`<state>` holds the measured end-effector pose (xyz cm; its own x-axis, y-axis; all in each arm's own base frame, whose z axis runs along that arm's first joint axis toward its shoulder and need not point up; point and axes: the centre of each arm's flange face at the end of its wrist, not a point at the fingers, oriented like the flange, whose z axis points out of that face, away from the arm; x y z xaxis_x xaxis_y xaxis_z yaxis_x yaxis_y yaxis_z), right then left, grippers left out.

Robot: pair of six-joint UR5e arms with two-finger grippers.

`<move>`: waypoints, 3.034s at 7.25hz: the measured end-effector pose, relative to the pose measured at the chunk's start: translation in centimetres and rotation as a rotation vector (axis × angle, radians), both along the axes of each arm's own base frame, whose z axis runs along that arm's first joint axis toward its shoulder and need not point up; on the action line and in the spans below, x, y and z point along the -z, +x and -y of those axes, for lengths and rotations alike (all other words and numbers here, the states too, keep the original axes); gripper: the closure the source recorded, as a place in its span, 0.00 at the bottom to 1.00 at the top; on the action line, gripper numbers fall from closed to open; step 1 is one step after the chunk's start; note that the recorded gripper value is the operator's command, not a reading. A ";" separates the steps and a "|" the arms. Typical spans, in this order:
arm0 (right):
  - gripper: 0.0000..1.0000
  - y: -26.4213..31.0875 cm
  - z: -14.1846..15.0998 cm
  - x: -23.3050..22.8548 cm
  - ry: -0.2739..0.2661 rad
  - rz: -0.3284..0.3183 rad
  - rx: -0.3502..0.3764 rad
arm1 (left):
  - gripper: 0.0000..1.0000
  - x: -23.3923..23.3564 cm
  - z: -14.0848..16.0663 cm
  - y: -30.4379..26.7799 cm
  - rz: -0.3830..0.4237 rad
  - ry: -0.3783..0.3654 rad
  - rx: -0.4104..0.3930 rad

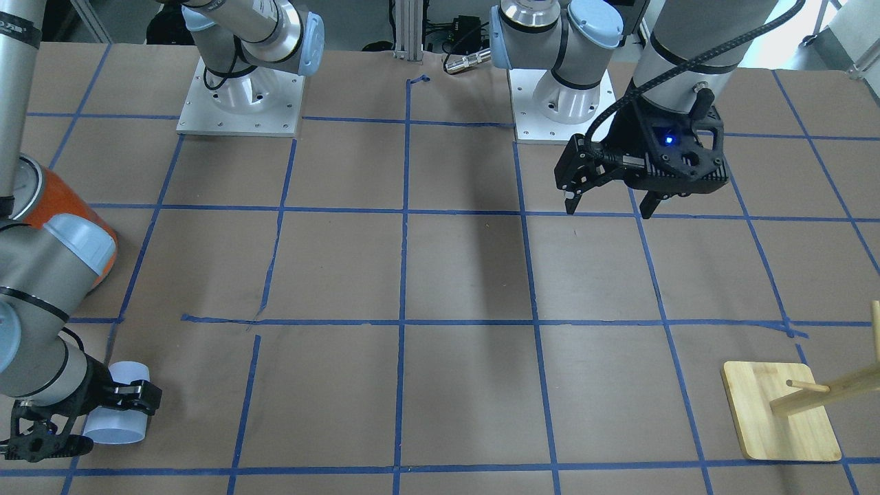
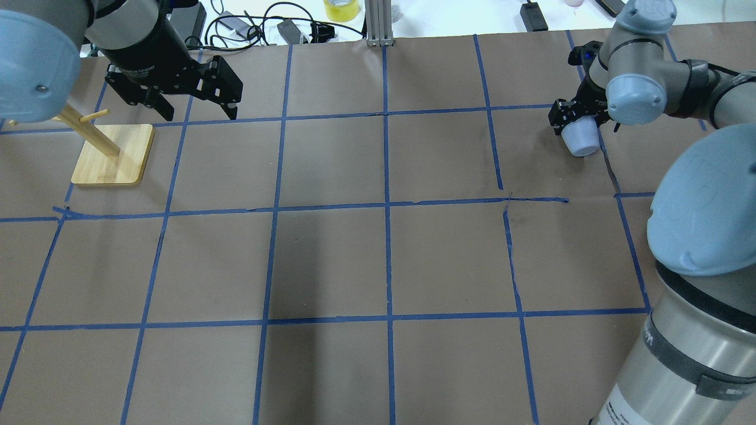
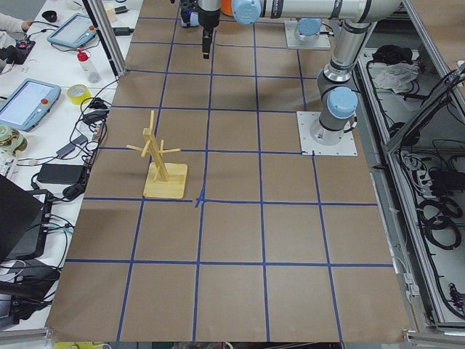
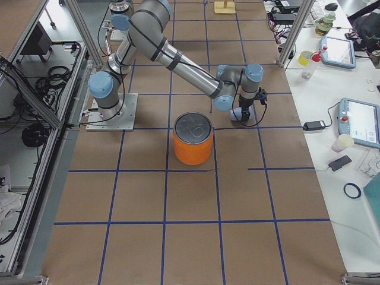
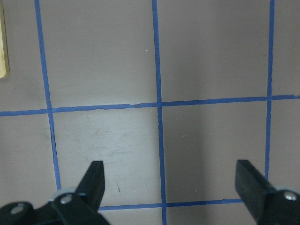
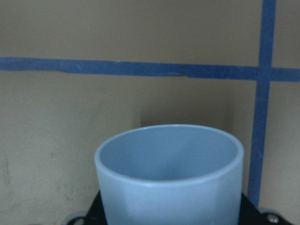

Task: Flip cup
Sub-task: 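Carry the cup with the right gripper toward the table center, then lay the cup on its side and open the right gripper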

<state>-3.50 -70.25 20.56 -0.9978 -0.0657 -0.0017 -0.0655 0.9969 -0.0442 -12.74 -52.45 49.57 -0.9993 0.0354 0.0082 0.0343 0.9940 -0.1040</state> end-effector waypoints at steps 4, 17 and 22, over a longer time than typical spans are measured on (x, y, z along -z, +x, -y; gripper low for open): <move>0.42 18.0 -3.7 -7.4 -0.007 0.011 -0.279 | 0.00 -0.1 0.0 0.0 0.000 -0.001 -0.001; 0.40 46.1 -13.5 0.9 -0.194 -0.069 -1.494 | 0.00 0.5 -0.5 0.0 0.004 0.004 -0.002; 0.00 45.5 -14.7 2.2 -0.152 -0.064 -1.520 | 0.00 0.5 -0.5 0.0 0.004 0.004 -0.002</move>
<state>42.01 -55.57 18.35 0.0142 -0.9903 0.1385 -0.9952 -0.0274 -0.0940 -12.70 -51.95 49.06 -0.9994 0.0334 0.0039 0.0328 0.9945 -0.0994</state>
